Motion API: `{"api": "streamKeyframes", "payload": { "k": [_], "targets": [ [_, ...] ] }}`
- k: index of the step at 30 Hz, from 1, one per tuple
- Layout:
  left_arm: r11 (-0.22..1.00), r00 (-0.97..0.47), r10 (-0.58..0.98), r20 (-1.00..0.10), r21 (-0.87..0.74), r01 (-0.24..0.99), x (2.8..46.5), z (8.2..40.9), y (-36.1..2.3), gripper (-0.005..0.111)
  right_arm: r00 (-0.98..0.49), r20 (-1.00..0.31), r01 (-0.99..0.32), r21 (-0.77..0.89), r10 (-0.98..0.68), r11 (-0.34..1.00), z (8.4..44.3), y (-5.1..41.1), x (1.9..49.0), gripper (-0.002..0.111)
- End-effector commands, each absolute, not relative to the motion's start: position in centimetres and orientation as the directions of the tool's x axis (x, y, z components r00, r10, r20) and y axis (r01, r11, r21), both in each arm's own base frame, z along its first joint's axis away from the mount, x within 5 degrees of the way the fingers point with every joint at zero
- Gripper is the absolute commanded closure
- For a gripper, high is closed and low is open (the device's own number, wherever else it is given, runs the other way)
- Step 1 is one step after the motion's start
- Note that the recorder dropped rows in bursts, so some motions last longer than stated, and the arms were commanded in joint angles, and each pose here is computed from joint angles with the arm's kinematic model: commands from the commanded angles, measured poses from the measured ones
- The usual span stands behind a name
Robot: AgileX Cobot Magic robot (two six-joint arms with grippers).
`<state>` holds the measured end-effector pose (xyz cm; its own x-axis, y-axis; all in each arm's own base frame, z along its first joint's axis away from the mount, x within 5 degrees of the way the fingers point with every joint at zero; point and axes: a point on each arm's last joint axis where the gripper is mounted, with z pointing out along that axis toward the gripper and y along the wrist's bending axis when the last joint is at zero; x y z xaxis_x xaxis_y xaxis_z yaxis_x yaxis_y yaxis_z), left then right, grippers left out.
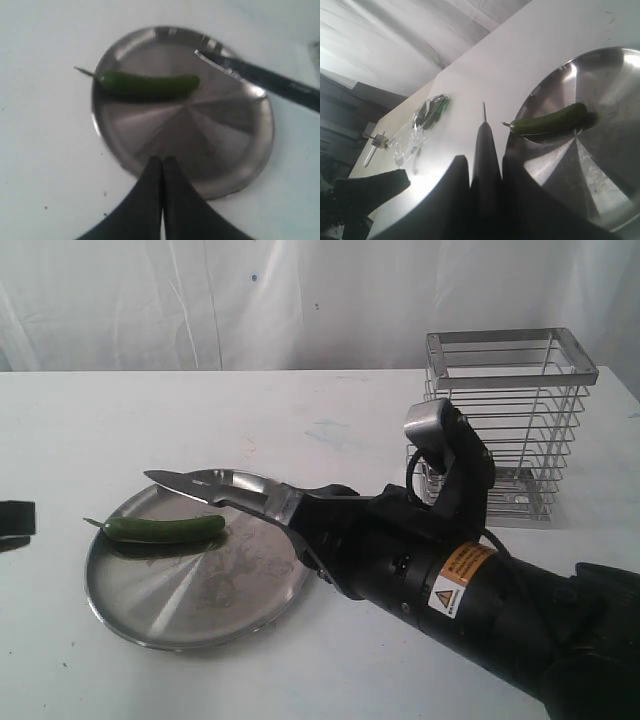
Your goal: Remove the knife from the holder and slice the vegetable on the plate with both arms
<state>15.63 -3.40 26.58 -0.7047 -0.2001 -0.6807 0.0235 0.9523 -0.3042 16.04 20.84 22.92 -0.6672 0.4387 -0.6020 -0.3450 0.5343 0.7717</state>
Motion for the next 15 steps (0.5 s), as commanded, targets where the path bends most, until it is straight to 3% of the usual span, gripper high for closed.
{"api": "streamKeyframes", "payload": {
  "k": [1,4,6,9,15],
  "targets": [
    [0.908,-0.842,-0.223,-0.491,-0.419,0.004,15.7,24.7,-4.9,0.107,-0.651,-0.634,-0.374,0.747,0.418,0.55,23.0,20.7,16.0,0.108],
    [0.767,-0.879,-0.236,-0.414,-0.634,0.093,14.6,23.7,-7.5,0.107,-0.632,-0.651,-0.395,0.737,0.42,0.548,23.1,20.7,16.0,0.108],
    [0.658,-0.862,-0.234,-0.449,-0.726,0.2,14.0,23.3,-8.9,0.107,-0.618,-0.672,-0.415,0.72,0.408,0.556,23.2,20.8,16.1,0.108],
    [0.536,-0.811,-0.367,-0.455,-0.816,0.216,13.8,22.5,-9.5,0.107,-0.612,-0.686,-0.426,0.705,0.393,0.567,23.2,20.7,16.1,0.108],
    [0.58,-0.805,-0.381,-0.455,-0.795,0.175,14.2,21.2,-9.2,0.107,-0.611,-0.706,-0.439,0.679,0.358,0.589,22.9,20.8,16.0,0.108]
  ]
}}
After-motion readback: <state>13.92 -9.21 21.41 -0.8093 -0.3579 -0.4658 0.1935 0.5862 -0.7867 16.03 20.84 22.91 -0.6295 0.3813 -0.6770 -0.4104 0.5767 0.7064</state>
